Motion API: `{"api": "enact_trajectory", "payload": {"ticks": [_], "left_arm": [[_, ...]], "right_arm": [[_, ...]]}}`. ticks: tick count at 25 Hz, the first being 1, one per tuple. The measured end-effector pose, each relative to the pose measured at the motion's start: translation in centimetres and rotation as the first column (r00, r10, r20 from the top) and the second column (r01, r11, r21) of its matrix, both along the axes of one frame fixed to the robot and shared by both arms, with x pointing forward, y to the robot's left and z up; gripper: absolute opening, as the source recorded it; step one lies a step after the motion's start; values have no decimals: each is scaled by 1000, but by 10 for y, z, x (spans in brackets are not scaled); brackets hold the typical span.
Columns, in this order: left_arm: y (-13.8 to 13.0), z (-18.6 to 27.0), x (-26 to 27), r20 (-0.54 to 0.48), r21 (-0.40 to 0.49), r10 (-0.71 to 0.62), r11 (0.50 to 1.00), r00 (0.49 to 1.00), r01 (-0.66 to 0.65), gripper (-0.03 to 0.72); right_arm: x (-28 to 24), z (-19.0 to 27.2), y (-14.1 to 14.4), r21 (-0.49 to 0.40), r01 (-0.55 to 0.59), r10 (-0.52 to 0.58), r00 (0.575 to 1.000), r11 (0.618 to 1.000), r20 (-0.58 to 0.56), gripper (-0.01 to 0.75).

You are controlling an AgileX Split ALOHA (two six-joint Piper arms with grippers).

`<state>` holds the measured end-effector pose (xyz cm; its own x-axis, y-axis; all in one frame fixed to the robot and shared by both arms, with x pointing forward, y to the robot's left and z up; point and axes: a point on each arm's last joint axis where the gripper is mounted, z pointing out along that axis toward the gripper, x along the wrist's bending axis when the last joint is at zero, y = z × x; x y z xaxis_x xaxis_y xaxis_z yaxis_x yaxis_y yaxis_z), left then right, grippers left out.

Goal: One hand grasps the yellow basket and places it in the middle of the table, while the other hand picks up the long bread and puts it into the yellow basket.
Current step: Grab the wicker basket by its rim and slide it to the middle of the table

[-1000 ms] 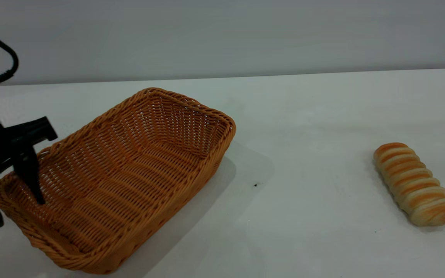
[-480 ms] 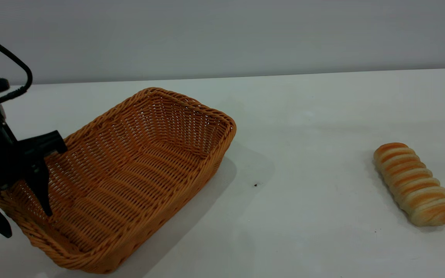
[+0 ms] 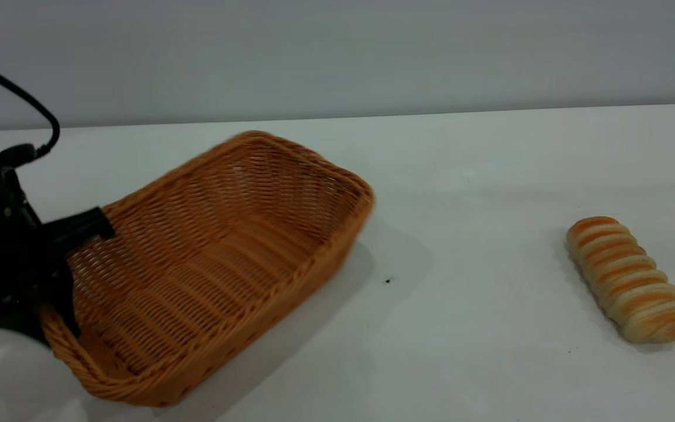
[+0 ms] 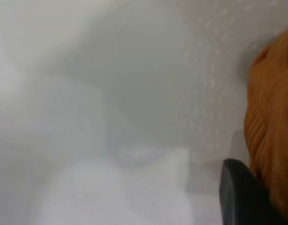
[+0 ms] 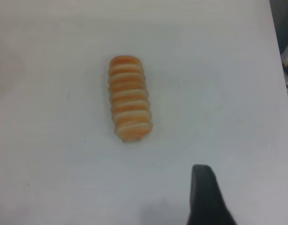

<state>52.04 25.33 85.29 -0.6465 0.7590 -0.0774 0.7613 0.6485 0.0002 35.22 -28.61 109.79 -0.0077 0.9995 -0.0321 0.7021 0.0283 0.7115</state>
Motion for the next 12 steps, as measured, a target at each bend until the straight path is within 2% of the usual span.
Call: {"api": "enact_trajectory", "payload": {"ticks": [2, 8, 12], "left_arm": [[0, 1, 3, 22, -3, -12, 1000, 1000, 12, 134], [-1, 3, 5, 45, -1, -65, 998, 997, 65, 134], [-4, 15, 14, 70, -16, -146, 989, 987, 147, 131]], "right_arm": [[0, 0, 0, 0, 0, 0, 1000, 1000, 0, 478], [0, 0, 0, 0, 0, 0, 1000, 1000, 0, 478], [0, 0, 0, 3, 0, 0, 1000, 1000, -1, 478]]}}
